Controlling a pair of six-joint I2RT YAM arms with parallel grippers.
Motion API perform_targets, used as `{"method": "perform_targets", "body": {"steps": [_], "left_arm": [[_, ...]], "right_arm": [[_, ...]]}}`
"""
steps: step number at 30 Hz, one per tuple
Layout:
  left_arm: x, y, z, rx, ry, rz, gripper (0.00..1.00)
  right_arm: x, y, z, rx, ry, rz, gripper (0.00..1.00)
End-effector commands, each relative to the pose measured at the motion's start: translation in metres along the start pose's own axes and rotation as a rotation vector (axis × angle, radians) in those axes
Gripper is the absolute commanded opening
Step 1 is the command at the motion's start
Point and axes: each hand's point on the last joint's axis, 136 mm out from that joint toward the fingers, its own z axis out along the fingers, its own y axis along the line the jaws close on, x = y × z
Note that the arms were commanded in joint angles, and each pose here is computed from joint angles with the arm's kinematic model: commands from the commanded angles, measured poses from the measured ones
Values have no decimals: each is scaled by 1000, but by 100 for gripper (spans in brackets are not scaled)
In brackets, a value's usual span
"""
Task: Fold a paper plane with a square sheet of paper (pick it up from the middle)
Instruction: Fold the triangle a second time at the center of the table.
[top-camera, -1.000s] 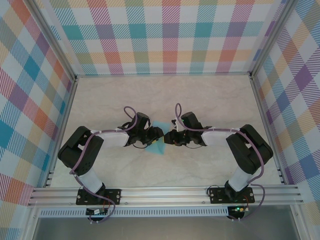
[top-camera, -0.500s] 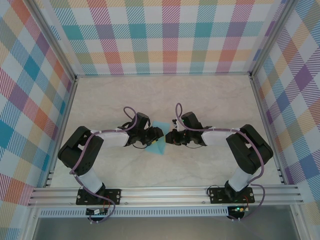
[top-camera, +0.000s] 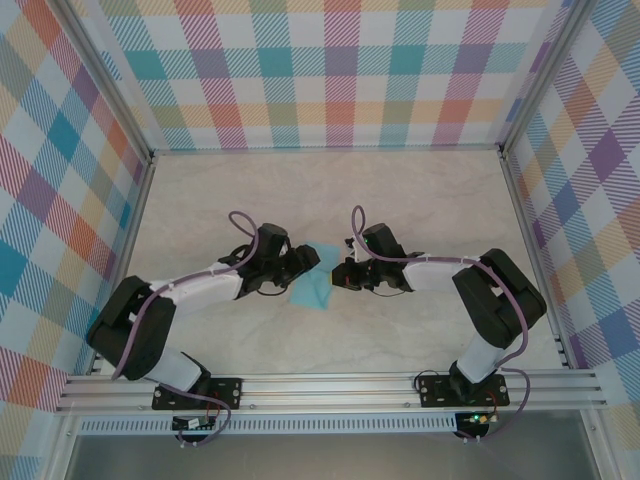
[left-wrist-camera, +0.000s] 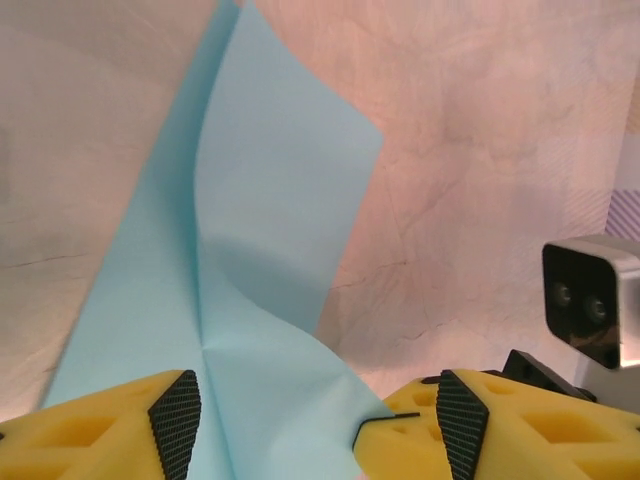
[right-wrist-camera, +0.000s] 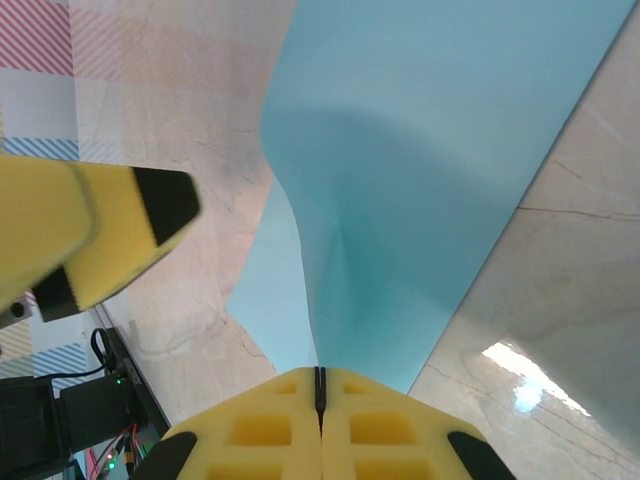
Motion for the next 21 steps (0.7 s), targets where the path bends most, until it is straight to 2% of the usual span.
{"method": "perform_targets", "body": {"steps": [1,10,15,21], "left_arm": [[9,32,-10,-96,-35,-30,65],[33,71,-11,-163,16,-77,35],[37,75,-10,-179,36,-73,29],[37,71,-10,-179,48,-53,28]], "right_arm": [[-4,22,-2,-63,15,-62,4],[5,36,11,-69,75,-117,5],[9,26,22,-38,112,-84,5],[8,0,28,86,119,-25,6]]}}
